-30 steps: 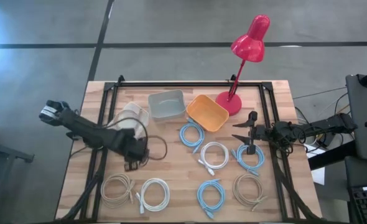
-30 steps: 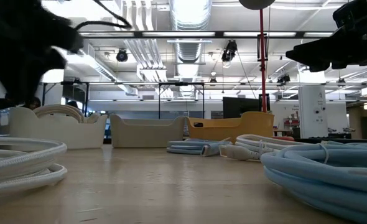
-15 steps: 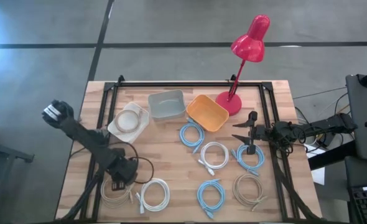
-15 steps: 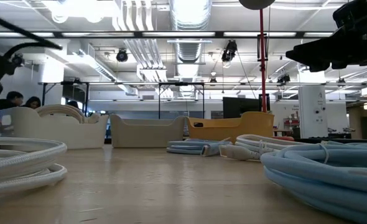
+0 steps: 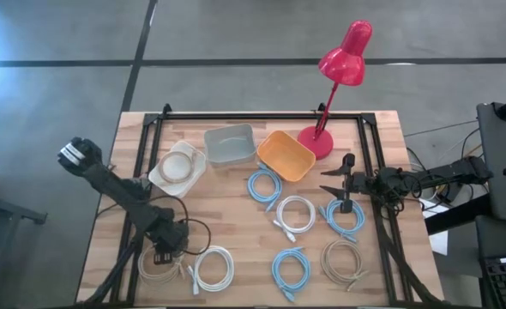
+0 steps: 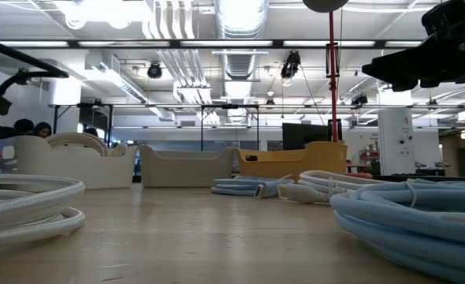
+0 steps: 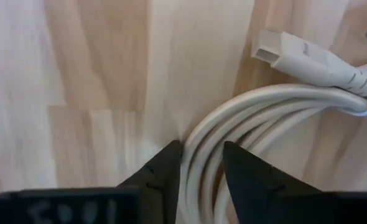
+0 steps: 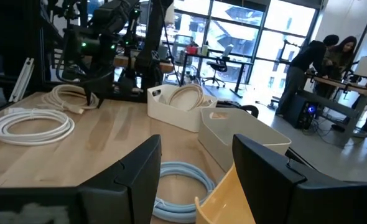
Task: Sort HDMI cables
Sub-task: Put the left brown hdmi cable into the white bin
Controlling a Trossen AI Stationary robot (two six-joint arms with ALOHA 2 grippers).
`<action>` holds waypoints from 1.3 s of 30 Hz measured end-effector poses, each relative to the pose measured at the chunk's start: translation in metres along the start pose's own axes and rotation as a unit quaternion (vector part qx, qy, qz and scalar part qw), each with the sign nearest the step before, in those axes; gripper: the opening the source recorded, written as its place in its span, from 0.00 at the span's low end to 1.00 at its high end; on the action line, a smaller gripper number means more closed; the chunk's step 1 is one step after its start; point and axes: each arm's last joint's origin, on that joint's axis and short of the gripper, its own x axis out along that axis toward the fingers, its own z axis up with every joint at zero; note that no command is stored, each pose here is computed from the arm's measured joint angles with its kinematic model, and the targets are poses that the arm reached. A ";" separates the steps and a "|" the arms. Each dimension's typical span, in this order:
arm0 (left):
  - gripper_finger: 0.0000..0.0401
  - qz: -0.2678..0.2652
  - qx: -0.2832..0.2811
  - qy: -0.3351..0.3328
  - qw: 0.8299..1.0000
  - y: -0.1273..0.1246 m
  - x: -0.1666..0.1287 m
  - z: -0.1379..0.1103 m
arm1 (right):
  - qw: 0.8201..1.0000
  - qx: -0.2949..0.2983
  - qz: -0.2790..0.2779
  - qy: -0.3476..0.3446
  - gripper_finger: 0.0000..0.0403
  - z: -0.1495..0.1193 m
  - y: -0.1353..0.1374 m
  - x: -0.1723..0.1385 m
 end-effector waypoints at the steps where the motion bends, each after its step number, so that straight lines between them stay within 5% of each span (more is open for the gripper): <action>1: 0.25 0.002 0.000 -0.004 1.000 0.000 0.000 0.000 | 1.000 0.000 0.000 0.000 0.48 0.000 0.000 0.000; 6: 0.04 0.004 -0.037 -0.020 0.999 0.001 -0.001 0.003 | 1.000 0.000 0.000 0.000 0.48 0.000 0.000 0.000; 14: 0.00 0.086 -0.083 -0.190 0.974 0.002 -0.018 0.015 | 1.000 -0.002 0.000 0.000 0.48 0.000 0.000 0.000; 24: 0.00 0.164 -0.105 -0.232 0.953 0.016 -0.025 0.019 | 1.000 -0.001 0.000 0.000 0.48 0.000 0.000 0.000; 29: 0.00 0.129 -0.106 -0.200 0.966 0.013 -0.029 0.022 | 1.000 -0.002 0.000 0.000 0.48 0.000 0.000 0.000; 33: 0.05 0.081 -0.101 -0.163 0.978 0.005 -0.040 0.025 | 1.000 -0.002 0.000 0.000 0.48 0.000 0.000 0.000; 39: 0.27 0.061 -0.086 -0.166 0.981 -0.002 -0.049 0.029 | 1.000 -0.001 0.000 0.000 0.48 0.000 0.000 0.000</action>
